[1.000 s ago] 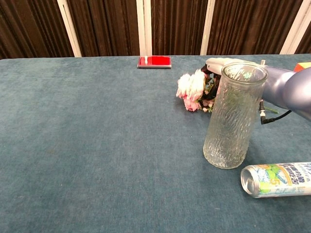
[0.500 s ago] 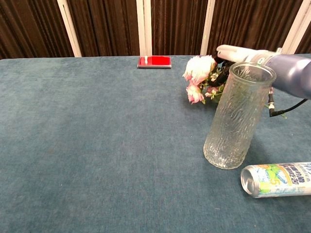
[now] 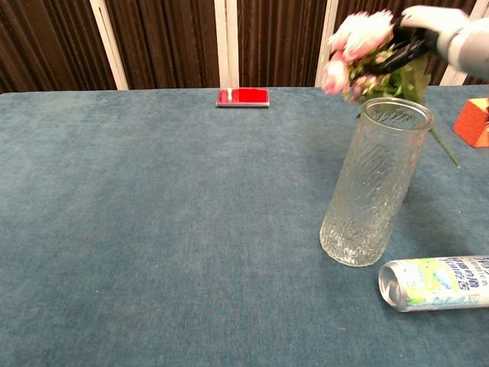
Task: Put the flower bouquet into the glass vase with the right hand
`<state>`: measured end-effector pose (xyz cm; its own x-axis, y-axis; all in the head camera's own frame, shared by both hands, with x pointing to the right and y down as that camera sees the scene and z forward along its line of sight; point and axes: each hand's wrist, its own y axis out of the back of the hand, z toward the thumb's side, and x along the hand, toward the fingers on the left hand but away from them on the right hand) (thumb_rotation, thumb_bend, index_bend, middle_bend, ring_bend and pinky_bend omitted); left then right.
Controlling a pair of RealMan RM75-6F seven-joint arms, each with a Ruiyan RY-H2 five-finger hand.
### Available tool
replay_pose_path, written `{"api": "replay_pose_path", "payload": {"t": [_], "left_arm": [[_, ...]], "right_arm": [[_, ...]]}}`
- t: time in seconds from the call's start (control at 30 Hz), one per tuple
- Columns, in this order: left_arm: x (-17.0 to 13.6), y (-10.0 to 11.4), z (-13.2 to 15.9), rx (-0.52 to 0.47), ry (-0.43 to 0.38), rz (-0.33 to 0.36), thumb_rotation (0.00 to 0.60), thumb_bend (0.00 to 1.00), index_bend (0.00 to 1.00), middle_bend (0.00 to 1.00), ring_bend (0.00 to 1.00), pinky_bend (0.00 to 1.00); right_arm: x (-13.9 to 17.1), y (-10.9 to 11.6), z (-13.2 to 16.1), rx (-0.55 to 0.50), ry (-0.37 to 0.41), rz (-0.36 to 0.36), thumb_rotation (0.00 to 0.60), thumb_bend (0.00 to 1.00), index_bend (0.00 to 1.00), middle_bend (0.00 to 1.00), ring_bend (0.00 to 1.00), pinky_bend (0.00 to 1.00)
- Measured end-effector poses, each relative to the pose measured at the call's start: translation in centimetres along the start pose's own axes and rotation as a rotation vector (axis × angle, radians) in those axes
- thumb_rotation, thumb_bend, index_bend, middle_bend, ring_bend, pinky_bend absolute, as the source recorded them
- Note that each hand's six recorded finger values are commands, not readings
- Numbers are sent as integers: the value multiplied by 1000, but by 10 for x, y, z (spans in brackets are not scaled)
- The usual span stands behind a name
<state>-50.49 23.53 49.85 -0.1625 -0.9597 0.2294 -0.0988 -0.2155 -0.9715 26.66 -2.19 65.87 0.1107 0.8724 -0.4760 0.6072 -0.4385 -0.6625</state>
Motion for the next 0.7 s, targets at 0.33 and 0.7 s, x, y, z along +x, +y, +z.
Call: {"api": "replay_pose_path", "payload": {"t": [0.33,0.7], "left_arm": [[2,5,-4,-36,-6,29,600,349,148,0,0,60],[2,4,-4,-37,-14,20,600,349,147,0,0,60]], "right_arm": [[39,78,10,-428,92,-63,600,431,431,394,516,90],[109,129,85,-783,322,-37,600,431,431,397,516,90]]}}
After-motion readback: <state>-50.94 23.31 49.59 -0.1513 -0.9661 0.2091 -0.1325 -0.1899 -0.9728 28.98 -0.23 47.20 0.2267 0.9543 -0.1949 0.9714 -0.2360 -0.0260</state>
